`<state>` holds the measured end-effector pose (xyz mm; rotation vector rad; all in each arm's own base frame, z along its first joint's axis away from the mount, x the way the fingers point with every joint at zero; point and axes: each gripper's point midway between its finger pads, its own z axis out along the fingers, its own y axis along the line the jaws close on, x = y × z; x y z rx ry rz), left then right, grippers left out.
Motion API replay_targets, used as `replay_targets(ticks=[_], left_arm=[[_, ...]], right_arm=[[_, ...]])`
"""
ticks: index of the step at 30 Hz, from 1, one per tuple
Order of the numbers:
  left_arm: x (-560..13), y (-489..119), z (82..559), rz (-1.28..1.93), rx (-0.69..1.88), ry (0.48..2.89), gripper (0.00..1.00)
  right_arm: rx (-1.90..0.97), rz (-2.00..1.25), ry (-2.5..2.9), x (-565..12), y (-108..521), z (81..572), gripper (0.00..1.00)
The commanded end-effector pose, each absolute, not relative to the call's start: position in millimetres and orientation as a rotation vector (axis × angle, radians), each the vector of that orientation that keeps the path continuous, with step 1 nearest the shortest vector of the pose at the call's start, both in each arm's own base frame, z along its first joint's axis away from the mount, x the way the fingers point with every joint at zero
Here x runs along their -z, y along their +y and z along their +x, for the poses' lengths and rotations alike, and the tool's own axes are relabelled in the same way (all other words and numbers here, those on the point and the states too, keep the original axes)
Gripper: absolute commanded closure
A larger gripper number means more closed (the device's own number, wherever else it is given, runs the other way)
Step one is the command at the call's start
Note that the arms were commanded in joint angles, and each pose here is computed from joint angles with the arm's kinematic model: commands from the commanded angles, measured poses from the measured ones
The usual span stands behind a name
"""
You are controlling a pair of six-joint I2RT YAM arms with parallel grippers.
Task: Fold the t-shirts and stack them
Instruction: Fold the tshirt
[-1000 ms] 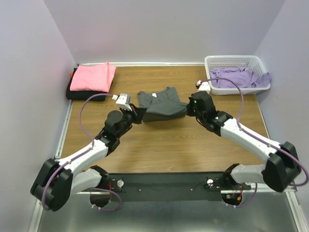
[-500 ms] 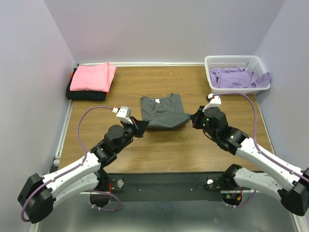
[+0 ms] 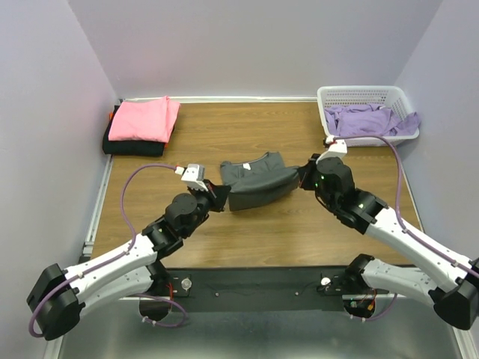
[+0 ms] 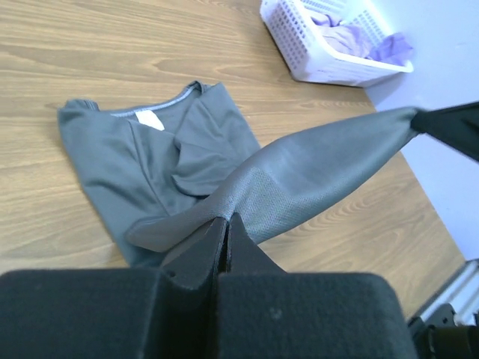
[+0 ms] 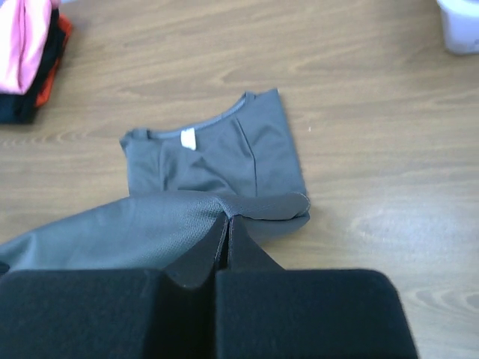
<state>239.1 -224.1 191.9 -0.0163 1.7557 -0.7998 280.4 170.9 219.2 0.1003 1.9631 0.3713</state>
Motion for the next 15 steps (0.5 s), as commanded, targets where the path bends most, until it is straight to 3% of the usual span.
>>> replay_targets(ticks=[1,15], left_arm=[[-212.9,-222.0,254.9,-0.038,0.746,1.697,1.0],[-194.2,-209.1,301.5,0.003,0.702,1.714,1.0]], right_arm=[[-0.284,0.142,1.88,-247.8,165.9,300.9,0.99],[-0.111,0.131,1.897,-238.3,179.9,359.3,0.98]])
